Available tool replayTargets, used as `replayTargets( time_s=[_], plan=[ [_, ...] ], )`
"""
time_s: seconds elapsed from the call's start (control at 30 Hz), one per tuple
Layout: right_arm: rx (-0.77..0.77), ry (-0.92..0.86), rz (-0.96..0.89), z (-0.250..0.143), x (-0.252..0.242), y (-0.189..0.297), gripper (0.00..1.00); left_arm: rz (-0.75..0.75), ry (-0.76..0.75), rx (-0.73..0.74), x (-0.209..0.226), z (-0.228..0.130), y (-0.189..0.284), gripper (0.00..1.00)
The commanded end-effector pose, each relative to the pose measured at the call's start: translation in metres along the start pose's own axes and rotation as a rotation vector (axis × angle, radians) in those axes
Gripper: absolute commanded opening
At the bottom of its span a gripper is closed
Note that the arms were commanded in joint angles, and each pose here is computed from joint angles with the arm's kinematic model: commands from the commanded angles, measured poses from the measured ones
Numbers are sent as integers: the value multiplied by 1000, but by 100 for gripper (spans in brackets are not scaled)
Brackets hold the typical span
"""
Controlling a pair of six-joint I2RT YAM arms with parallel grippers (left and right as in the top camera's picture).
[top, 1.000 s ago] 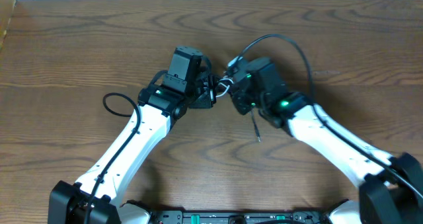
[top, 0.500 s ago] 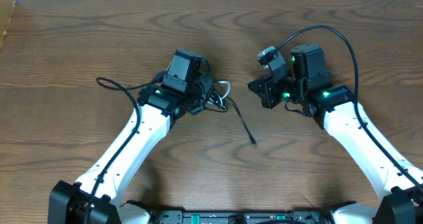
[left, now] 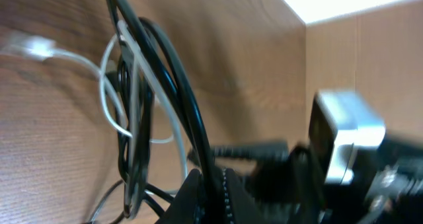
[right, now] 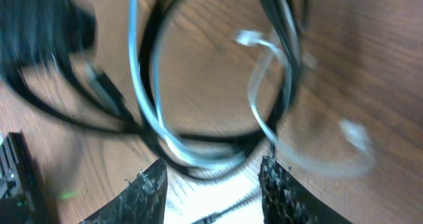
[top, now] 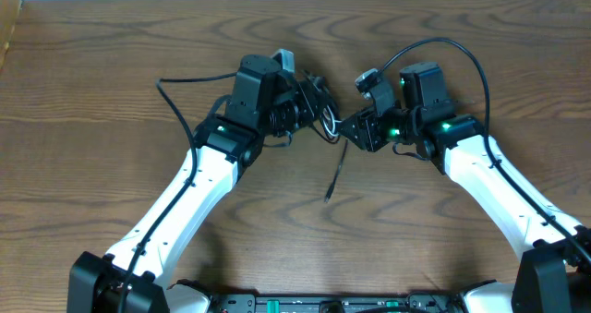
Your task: Untangle cables
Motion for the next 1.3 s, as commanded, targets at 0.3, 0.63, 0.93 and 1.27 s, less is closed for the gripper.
replayTargets(
  time_s=[0.3,0.63,0.93,1.27],
  plan=[
    [-30,46,185,9,25,3,49,5,5,13,4,4,8,8],
    [-10,69,191,4,28,0,65,39,280,-44,12,14,11,8],
    [36,104,224,-7,31,-32,63,35,451,-47,12,14,11,7],
    [12,113,234,-2,40,-48,57,34,478,-47,12,14,11,7]
  ],
)
Point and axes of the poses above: each gripper's point midway between its finger pads, its own y axis back along the fingers, its own x axis along the line the jaws close on, z = x × y, the point moved 4 cm from there along y, back along the fingers, and after that the axes turned 1 degree about -y, right-handed, at the moved point
